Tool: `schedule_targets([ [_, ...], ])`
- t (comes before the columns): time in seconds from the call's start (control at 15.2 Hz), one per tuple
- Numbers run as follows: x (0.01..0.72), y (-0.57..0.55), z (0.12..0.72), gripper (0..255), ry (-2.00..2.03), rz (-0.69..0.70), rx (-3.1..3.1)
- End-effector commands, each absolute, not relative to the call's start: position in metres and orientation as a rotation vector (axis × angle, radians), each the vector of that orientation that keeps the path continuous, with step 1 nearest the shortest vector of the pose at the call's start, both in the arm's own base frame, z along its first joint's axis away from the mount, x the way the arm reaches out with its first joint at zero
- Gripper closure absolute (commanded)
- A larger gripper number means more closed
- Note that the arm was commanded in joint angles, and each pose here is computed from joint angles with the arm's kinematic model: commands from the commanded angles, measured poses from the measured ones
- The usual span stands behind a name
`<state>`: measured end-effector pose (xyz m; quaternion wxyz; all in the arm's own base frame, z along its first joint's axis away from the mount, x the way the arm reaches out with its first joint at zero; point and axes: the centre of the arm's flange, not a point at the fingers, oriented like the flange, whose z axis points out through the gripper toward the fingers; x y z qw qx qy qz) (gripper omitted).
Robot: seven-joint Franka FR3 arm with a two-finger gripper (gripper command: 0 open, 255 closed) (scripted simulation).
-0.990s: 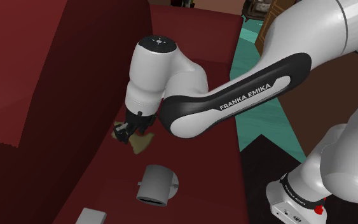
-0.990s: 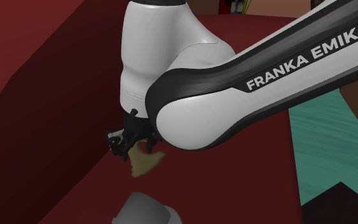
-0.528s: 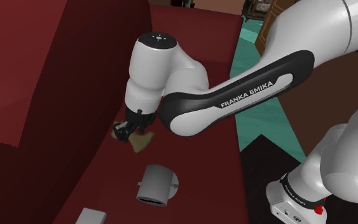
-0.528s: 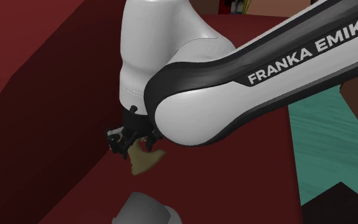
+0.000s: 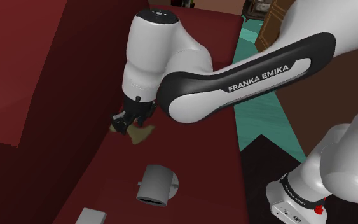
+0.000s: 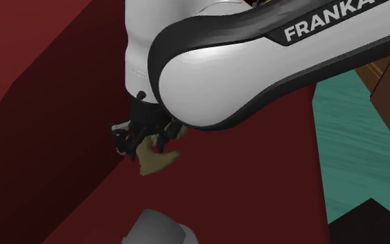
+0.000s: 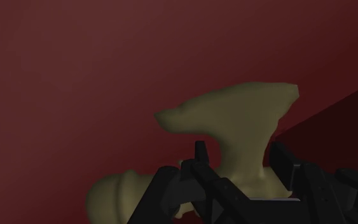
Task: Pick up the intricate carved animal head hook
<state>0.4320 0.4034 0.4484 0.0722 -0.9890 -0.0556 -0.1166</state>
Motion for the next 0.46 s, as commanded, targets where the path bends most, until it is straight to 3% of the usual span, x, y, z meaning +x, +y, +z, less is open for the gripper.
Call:
schedule_targets([
  [0.0,0.432,0.404,0.461,255,-0.167,-0.351,-2.971],
  [0.4,0.432,0.404,0.483,255,-0.167,-0.351,-2.971],
])
